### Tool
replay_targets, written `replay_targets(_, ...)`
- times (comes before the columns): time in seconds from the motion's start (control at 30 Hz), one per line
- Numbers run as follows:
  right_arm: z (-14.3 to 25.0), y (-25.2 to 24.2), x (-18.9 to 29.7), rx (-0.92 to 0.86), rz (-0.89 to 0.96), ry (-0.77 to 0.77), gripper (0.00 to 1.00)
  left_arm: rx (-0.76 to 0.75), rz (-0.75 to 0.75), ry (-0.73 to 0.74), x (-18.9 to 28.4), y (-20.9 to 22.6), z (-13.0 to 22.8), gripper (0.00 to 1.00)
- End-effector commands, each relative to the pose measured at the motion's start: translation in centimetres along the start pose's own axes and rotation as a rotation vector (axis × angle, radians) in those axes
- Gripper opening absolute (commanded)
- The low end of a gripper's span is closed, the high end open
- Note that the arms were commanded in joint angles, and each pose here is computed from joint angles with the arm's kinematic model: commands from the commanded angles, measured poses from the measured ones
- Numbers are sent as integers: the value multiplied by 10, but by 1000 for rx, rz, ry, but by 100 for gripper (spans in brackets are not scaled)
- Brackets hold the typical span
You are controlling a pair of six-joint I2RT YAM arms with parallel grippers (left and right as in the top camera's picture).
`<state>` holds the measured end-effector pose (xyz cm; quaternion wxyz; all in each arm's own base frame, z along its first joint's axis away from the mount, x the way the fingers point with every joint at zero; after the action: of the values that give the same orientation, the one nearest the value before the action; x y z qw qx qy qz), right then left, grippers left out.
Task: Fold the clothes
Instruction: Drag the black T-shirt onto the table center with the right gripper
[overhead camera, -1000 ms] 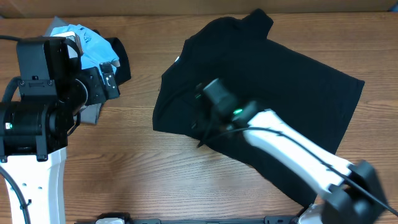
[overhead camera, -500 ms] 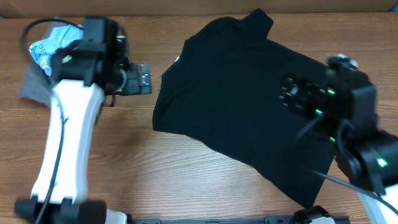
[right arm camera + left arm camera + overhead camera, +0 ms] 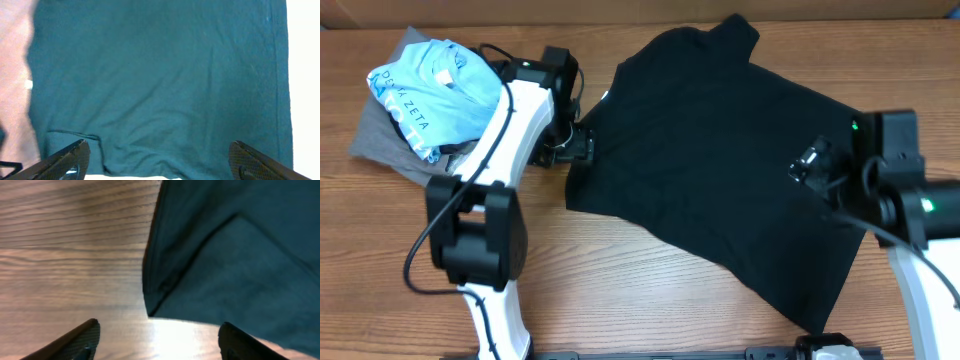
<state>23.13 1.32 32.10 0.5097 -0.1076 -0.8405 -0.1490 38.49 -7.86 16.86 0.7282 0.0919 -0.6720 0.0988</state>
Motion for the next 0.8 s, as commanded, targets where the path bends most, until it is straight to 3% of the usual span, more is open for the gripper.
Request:
replay_targets(0.0, -6, 3, -22, -5, 29, 73, 93, -7, -28, 78, -29, -2, -2, 71)
replay_targets(0.23, -12, 11, -75, 16, 76, 232, 93, 9, -89, 122, -56, 0, -8, 75)
replay_targets(0.37, -14, 14, -89, 33, 65, 259, 93, 10, -101, 146, -67, 0, -8, 71)
replay_targets(0.47, -15, 14, -88, 30, 63, 252, 93, 10, -110, 160, -73, 0, -9, 42)
replay_targets(0.5, -16, 11, -88, 21, 68, 254, 93, 11, -130, 160, -77, 1, -9, 26)
replay_targets(0.6, -17, 4, -88, -1, 80, 263, 93, 13, -162, 155, -82, 4, -9, 7)
replay_targets(0.77, -25, -15, -88, -35, 94, 253, 98, 73, -305, 189, -90, 19, 3, 4)
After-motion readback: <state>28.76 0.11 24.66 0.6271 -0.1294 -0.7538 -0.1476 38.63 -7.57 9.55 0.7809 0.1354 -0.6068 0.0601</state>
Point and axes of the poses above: each gripper's point midway between its finger pads, its own x axis back along the fingers, its own y axis along the line the jaws close on, z = x × y, the point moved 10 cm from there along x, back along the fingers, and after that the axes turned 15 degrees about x, right-handed, at the moved point
